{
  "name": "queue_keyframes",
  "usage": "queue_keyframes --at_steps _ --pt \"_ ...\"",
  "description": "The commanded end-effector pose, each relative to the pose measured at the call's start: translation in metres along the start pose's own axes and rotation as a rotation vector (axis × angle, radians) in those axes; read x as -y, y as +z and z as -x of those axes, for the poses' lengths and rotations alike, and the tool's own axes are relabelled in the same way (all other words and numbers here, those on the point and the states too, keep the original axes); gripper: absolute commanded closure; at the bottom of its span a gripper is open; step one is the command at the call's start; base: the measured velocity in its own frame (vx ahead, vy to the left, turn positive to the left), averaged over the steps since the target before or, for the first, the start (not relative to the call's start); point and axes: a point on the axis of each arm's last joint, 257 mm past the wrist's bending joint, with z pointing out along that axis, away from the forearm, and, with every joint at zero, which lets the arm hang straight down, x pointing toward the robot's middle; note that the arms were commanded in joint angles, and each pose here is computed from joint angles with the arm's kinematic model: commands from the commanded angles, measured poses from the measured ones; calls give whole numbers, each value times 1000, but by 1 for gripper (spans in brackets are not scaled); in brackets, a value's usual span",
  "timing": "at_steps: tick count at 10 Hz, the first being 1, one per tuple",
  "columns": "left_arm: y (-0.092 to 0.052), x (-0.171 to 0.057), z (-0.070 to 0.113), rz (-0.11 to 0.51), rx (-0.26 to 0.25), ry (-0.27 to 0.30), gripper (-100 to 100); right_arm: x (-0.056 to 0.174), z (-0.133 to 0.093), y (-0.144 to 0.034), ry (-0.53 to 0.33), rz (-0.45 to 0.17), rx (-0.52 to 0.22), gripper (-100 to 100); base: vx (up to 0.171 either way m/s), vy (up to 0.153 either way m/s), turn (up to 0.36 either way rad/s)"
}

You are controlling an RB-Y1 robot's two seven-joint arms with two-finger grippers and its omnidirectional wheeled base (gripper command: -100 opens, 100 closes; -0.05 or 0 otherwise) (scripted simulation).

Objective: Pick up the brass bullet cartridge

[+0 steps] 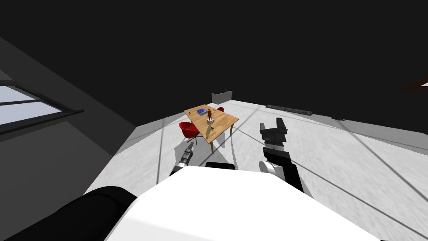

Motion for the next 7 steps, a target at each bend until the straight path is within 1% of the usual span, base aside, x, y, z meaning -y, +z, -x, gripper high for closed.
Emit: queue_keyframes --at_steps 1,2,3,4,5,7 --pt "-25 -42 -9 125 -35 -40 -100 0 0 0 0 0 0 0 -37 -68 -209" --pt "-43 -67 -14 201 -50 -67 -100 0 0 0 0 0 0 0 -13 -77 -266" --pt "-44 -67 -14 202 -54 -64 -100 0 0 0 0 0 0 0 6 -55 -97" --pt "-64 -91 -18 279 -71 -88 -100 0 0 0 0 0 0 0 24 -57 -176" --pt "-64 -91 -18 279 -71 -88 -100 0 0 0 0 0 0 0 19 -34 -87" --pt "-110 -136 -22 435 -101 -130 -100 0 0 0 0 0 0 0 36 -53 -257"
